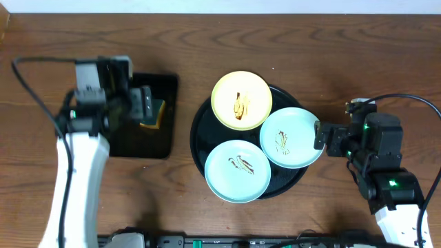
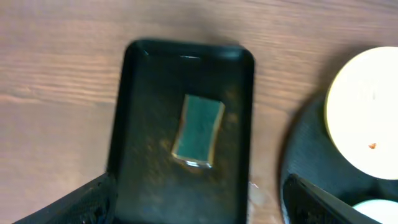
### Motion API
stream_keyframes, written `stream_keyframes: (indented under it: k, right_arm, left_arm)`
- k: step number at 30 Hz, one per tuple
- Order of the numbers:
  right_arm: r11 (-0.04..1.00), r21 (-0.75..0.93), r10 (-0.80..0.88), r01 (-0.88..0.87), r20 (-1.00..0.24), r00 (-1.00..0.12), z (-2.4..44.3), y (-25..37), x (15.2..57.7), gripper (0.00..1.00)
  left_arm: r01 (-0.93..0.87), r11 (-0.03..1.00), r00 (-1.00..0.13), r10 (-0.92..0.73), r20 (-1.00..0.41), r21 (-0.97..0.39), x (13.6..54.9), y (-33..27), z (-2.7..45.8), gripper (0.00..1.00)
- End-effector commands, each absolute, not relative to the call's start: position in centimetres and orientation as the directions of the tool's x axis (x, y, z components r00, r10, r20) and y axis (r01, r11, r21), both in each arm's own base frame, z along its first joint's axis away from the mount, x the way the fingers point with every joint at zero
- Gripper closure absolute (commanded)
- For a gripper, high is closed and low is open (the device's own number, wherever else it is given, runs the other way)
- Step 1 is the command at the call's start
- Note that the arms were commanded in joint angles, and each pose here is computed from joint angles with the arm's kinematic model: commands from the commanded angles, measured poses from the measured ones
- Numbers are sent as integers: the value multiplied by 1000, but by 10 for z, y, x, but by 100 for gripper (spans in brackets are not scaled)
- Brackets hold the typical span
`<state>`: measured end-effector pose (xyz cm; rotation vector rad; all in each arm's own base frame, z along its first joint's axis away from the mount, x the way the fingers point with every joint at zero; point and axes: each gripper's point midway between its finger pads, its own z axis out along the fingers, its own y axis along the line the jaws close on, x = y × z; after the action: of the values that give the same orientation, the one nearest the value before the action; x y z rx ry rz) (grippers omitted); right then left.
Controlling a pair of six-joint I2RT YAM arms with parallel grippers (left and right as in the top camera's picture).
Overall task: Clean dirty plates on tray and stack at the side
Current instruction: 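Move the left gripper over the sponge in the black tray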
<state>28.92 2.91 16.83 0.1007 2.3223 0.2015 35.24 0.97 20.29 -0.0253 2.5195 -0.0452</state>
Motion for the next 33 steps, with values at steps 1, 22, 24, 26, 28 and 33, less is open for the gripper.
stream_keyframes:
  k: [1, 22, 24, 26, 28, 33]
  right_arm:
    - [984, 177, 135, 7, -728, -672, 177, 27, 292, 1]
    - [984, 176, 135, 7, -729, -671, 177, 27, 293, 1]
    - [984, 176, 135, 7, -730, -670, 177, 27, 293, 1]
    - [984, 176, 135, 6, -731, -669, 178, 27, 293, 1]
    - [984, 176, 135, 6, -731, -669, 178, 27, 293, 1]
    - [984, 177, 135, 6, -733, -667, 178, 27, 294, 1]
  left_arm:
    - [107, 994, -834, 92, -544, 5, 374, 11, 188, 16]
    - [118, 990, -969, 96, -227, -82, 390, 7, 43, 26]
    - [114, 990, -971, 93, -221, -84, 389, 7, 39, 28]
    - [113, 990, -971, 93, -218, -84, 388, 7, 38, 29]
    - [113, 990, -972, 93, -217, -84, 388, 7, 37, 31]
    - [116, 990, -973, 96, -212, -85, 385, 5, 31, 31]
